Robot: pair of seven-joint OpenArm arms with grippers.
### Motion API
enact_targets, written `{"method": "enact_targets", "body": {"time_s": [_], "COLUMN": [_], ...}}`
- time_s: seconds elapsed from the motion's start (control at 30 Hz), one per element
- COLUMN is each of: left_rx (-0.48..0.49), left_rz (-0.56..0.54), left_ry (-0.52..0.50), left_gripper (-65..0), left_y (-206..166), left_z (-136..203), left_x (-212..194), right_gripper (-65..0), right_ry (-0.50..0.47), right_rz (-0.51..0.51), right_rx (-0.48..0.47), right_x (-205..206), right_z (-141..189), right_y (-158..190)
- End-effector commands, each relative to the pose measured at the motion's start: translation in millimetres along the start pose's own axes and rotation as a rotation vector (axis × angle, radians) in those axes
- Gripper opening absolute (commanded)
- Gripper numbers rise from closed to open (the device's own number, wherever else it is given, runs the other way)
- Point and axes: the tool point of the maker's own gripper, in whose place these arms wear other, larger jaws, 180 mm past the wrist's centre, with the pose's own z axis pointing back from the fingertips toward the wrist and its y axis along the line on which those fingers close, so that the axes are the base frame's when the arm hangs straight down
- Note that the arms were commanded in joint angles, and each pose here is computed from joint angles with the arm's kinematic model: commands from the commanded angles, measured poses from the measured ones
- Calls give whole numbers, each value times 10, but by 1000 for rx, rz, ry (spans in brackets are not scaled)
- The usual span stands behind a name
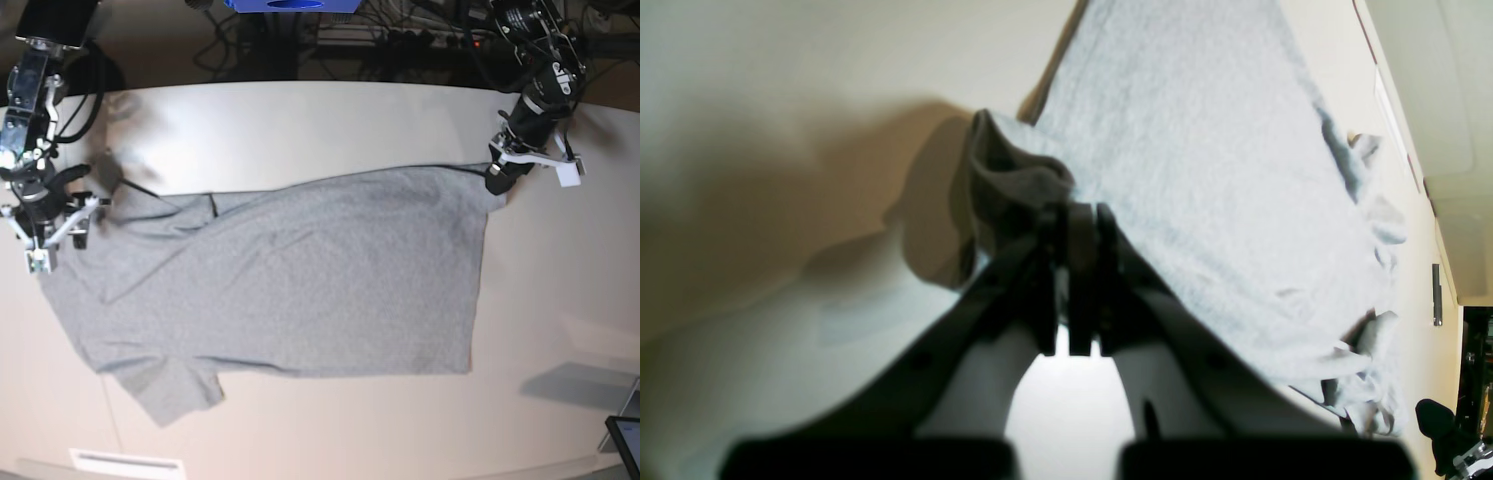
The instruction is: Fold the T-shirt properly
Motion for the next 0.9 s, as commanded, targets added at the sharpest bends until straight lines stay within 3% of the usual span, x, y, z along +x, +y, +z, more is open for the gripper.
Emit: {"method": "enact_targets", "body": {"time_s": [0.0,0.3,0.43,0.7,0.87], "left_rx": [-22,-35,-67,-116,-106], "left_rz": [-13,-16,-19,26,107], "left_ry": [-31,-41,2,-47,-8], "left_gripper": [-650,-650,-650,-650,-650], "left_y": [-63,-112,-242,-501,-371], "left_z": [19,-11,-96,-276,-509], "left_x": [100,152,166,417,355], "right_gripper": [-386,-386,-386,-386,-386], "right_ry": [-53,-56,-56,-55,-55], "right_rz": [12,10,10,10,10], "right_rx": [-10,-10,-10,-10,-10], "right_x": [172,198,198,195,195], "right_z": [26,21,21,21,21], "right_y": [-53,-52,-52,-52,-52]}}
